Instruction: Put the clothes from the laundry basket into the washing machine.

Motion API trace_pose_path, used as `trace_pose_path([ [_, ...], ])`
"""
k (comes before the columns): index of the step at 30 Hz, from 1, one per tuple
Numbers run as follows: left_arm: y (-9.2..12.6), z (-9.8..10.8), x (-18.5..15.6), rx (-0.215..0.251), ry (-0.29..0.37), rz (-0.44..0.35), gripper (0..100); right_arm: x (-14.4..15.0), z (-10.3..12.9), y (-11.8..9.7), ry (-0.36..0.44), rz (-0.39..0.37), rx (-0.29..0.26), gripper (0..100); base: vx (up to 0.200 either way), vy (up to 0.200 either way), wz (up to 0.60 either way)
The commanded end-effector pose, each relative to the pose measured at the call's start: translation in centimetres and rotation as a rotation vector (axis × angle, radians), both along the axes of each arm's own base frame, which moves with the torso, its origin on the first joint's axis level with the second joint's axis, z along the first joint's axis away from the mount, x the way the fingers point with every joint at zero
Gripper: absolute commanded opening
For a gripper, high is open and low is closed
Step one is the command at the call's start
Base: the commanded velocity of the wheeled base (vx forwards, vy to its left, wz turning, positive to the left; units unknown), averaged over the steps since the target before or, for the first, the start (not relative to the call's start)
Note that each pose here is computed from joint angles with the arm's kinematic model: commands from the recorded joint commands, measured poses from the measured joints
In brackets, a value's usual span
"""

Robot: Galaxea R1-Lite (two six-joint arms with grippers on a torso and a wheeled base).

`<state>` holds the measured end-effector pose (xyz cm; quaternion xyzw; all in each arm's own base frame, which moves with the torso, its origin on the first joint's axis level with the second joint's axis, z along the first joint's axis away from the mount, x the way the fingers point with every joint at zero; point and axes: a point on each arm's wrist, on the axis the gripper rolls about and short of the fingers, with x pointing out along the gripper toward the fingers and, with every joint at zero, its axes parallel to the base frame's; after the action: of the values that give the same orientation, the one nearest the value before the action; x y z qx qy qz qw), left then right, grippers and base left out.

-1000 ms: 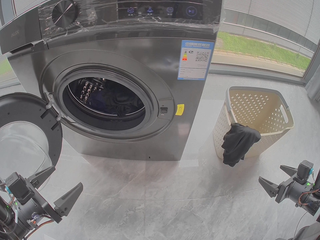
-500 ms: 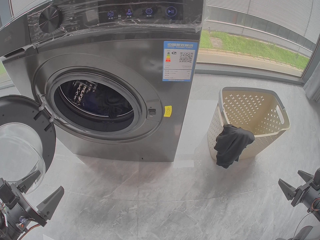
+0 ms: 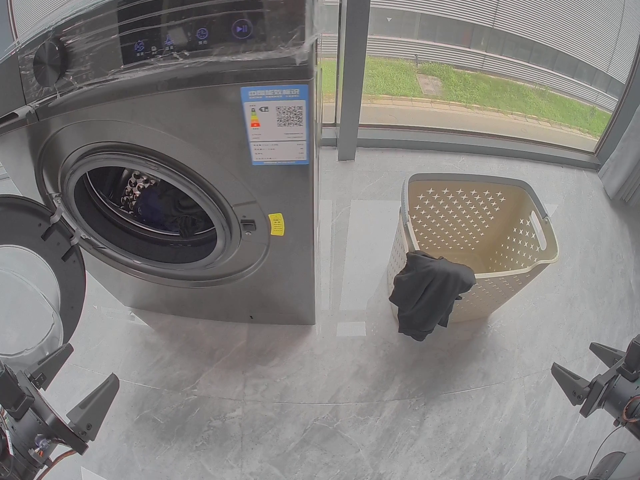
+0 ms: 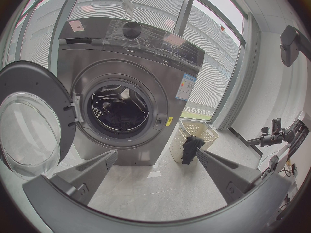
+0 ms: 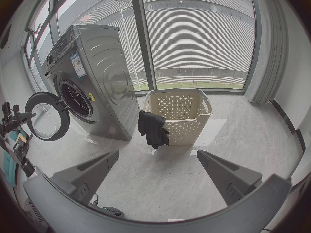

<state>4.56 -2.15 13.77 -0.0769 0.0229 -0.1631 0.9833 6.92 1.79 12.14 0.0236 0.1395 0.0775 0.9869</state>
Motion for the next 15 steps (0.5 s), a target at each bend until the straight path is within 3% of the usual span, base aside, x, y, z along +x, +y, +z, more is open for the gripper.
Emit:
trace_pose_path([
  [1,0.1,-0.5,-0.1,0.008,0.013,0.004,100,1.2,0.6,0.5,0.026,0.016,-0.007,100,0.000,-0.200,0.00],
  [13,0.1,-0.5,-0.1,0.008,0.013,0.016,100,4.8,2.5,3.7,0.074,0.160,-0.003,100,0.000,-0.200,0.00],
  [15,0.2,-0.5,-0.1,0.007,0.011,0.019,100,5.6,2.8,4.5,0.093,0.183,0.014,100,0.000,0.000,0.00],
])
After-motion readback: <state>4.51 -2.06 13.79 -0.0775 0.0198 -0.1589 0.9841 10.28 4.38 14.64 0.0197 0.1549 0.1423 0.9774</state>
